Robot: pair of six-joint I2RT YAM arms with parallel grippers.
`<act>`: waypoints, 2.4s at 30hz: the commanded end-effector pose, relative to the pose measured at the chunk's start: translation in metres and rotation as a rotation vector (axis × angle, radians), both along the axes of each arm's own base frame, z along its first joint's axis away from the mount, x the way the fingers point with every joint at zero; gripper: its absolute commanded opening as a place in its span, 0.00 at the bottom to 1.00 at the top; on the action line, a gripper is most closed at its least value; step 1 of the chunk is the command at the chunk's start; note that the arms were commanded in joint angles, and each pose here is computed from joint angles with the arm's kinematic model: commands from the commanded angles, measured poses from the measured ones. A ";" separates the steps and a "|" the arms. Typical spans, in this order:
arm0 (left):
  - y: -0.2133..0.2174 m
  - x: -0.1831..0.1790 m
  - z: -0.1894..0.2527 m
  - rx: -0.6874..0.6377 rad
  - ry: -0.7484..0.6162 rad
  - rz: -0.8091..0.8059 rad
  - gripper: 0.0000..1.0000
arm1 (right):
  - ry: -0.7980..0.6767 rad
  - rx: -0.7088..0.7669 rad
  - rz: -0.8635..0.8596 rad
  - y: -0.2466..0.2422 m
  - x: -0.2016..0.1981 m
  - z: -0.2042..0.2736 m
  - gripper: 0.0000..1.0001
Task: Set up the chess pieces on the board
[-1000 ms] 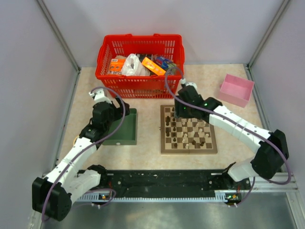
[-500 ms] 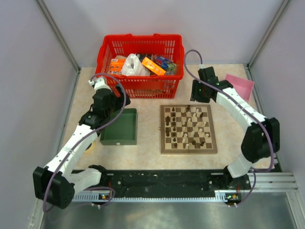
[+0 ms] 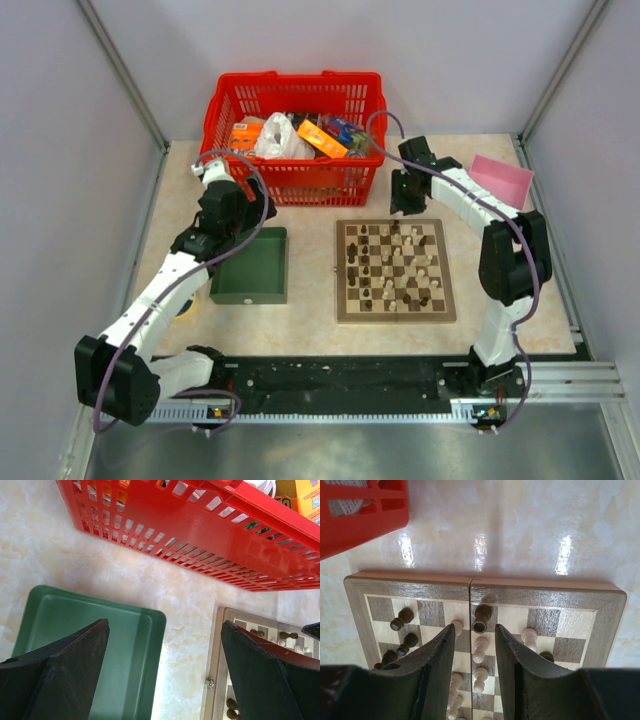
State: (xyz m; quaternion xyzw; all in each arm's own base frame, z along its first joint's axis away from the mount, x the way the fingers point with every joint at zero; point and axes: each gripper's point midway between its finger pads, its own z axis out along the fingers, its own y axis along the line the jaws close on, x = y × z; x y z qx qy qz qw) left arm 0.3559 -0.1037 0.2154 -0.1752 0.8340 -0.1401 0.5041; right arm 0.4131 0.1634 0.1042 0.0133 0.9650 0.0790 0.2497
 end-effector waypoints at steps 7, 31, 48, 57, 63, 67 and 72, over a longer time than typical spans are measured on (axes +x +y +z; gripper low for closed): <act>-0.002 0.015 0.022 -0.015 -0.062 0.001 0.99 | 0.011 0.008 0.035 0.005 0.000 -0.001 0.36; -0.006 0.014 0.021 -0.030 -0.057 -0.017 0.99 | 0.069 0.004 0.037 0.004 -0.010 -0.029 0.34; -0.005 0.011 0.021 -0.029 -0.060 -0.017 0.99 | 0.060 0.011 0.038 0.006 -0.010 -0.027 0.24; -0.007 0.012 0.019 -0.034 -0.056 -0.026 0.99 | -0.082 0.012 0.023 0.005 -0.006 0.031 0.18; -0.008 0.011 0.019 -0.034 -0.055 -0.033 0.99 | -0.143 0.036 0.036 0.021 -0.013 0.063 0.18; -0.007 0.011 0.020 -0.032 -0.058 -0.032 0.99 | -0.168 0.071 0.081 0.050 -0.025 0.077 0.18; -0.007 0.010 0.020 -0.030 -0.060 -0.036 0.99 | -0.178 0.122 0.134 0.090 -0.033 0.075 0.18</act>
